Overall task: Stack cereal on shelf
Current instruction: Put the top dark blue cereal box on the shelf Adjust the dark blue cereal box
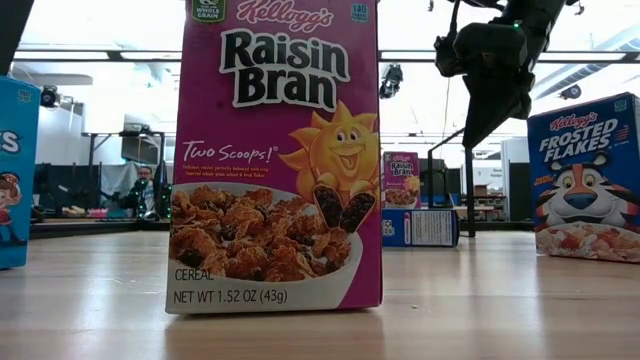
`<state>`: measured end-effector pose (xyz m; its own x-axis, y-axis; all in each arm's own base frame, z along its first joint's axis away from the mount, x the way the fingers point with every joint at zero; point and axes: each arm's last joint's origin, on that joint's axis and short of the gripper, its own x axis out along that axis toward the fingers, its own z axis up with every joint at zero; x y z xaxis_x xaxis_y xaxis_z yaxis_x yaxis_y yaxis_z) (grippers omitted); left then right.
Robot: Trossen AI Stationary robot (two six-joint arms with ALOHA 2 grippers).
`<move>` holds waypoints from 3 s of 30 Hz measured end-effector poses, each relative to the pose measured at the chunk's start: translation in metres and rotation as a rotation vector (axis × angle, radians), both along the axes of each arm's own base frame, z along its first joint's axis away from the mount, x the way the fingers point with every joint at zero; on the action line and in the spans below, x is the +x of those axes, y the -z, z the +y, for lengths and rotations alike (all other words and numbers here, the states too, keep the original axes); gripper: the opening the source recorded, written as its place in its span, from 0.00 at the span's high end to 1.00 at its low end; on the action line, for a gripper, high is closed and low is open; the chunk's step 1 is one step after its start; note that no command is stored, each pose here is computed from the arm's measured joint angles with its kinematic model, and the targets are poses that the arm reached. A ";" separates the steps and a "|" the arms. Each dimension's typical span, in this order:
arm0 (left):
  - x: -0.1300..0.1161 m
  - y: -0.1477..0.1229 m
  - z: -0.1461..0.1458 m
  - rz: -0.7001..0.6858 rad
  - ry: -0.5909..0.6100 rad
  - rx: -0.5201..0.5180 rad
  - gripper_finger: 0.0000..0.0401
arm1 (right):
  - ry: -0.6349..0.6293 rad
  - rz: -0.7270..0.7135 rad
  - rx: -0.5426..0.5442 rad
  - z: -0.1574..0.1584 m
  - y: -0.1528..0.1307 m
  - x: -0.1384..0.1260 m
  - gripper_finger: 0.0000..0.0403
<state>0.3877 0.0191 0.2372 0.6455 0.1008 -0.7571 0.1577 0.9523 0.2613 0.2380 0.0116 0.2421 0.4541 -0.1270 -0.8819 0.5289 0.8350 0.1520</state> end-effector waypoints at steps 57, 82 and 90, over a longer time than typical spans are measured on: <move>0.003 0.065 0.064 -0.026 -0.608 -0.890 1.00 | 0.079 -0.035 -0.048 -0.004 0.032 -0.004 0.98; 0.005 0.080 0.064 -0.001 -0.583 -0.818 1.00 | 0.153 -0.133 -0.007 -0.006 0.049 -0.003 0.98; 0.004 0.081 0.064 0.015 -0.589 -0.813 1.00 | 0.153 -0.137 -0.006 -0.006 0.049 -0.003 0.98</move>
